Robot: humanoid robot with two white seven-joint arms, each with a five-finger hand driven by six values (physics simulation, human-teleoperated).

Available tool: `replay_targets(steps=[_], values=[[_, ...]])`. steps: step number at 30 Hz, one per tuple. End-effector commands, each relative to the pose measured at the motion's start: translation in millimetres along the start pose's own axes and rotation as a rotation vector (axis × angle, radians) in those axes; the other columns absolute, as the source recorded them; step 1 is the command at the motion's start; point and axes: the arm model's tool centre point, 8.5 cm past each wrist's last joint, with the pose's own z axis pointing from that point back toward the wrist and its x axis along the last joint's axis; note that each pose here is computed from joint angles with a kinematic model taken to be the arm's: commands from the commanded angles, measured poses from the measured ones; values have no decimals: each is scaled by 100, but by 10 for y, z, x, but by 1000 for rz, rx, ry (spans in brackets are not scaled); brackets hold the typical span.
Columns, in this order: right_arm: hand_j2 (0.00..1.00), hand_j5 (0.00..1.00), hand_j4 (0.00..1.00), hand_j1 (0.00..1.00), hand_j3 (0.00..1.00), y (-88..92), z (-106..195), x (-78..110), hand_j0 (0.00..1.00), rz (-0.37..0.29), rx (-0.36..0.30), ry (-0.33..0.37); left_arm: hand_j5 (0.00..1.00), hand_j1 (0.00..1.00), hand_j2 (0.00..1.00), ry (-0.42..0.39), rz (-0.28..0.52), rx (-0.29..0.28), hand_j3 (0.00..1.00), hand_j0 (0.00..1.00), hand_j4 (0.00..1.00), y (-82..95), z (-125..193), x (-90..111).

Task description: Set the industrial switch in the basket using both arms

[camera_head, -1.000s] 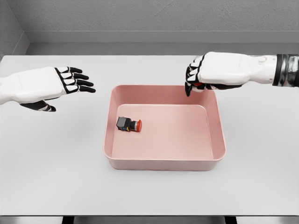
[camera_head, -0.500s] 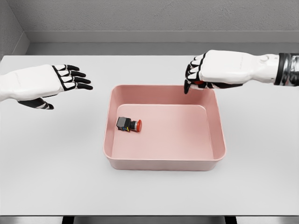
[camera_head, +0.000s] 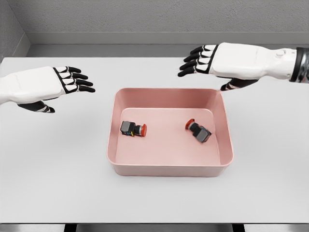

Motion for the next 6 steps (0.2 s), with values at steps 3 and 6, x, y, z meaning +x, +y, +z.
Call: replay_targets(steps=[3, 6], values=[[100, 100, 100, 100, 100, 39, 558, -175, 100, -3, 40, 140, 100, 100, 100, 2, 5, 5, 100, 100, 100, 8, 5, -5], [100, 100, 100, 100, 100, 134, 823, -277, 100, -27, 77, 215, 100, 100, 100, 7, 4, 2, 100, 100, 100, 3, 18, -17]])
